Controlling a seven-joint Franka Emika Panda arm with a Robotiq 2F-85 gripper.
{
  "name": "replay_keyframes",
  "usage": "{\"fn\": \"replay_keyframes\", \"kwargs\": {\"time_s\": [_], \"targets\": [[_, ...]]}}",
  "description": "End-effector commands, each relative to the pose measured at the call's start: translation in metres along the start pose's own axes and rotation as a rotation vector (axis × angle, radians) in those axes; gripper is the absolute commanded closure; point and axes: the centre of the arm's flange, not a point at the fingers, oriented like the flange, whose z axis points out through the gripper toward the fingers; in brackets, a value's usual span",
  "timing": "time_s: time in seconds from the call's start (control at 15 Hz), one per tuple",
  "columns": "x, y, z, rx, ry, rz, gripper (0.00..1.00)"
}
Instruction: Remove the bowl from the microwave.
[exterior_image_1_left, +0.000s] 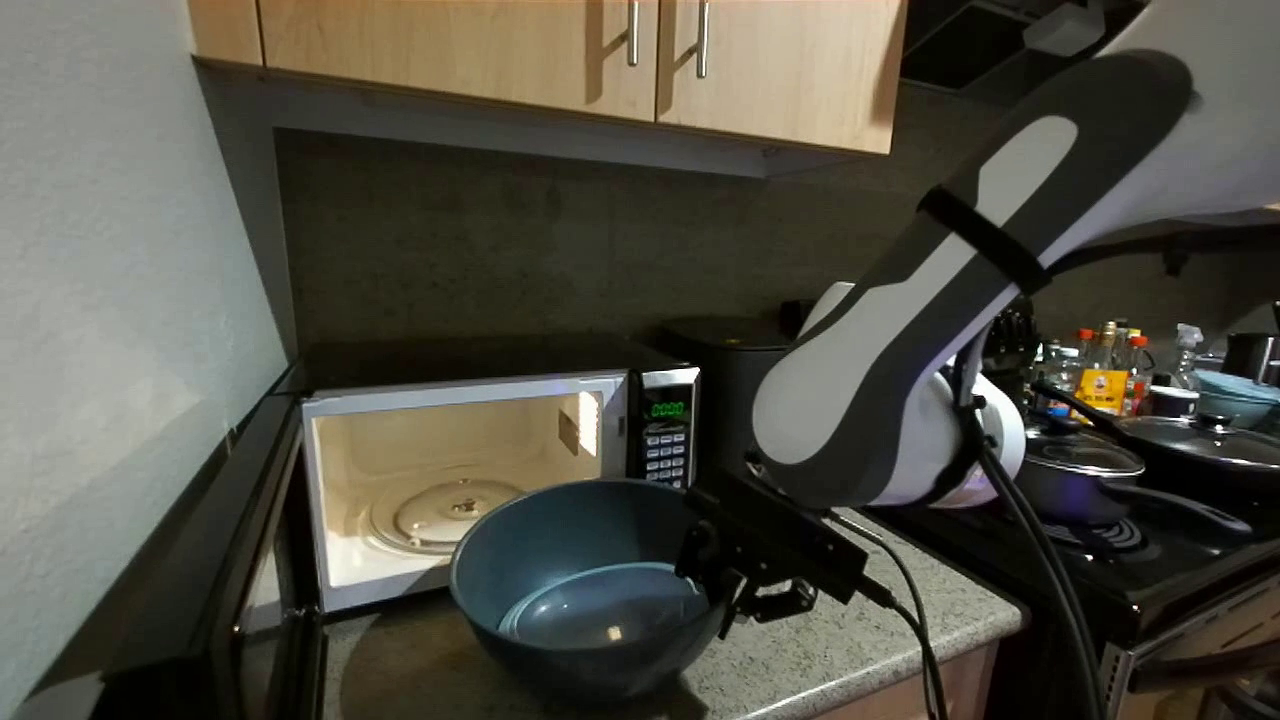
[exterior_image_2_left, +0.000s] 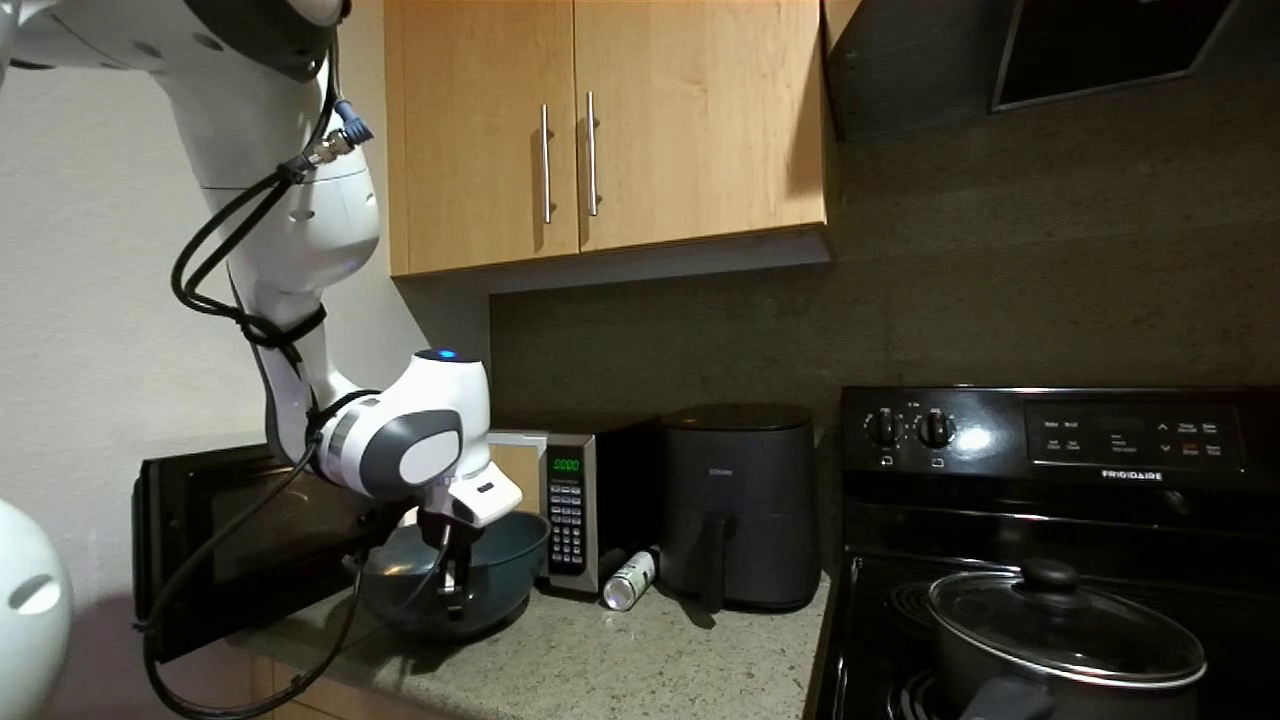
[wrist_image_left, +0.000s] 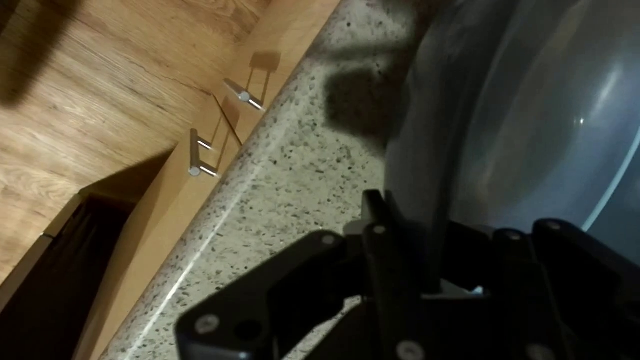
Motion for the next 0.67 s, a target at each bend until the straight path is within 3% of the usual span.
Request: {"fn": "replay_keyframes", "kwargs": {"time_s": [0.0, 0.33, 0.6], "targets": [[0.034, 0.050, -0.026, -0.044, 0.026, 0.155, 0.95], [0.065, 0.116, -0.060, -0.057, 0.062, 0.255, 0.95], [0.103, 0.160, -0.086, -0.039, 0.117, 0.440, 0.95]]}}
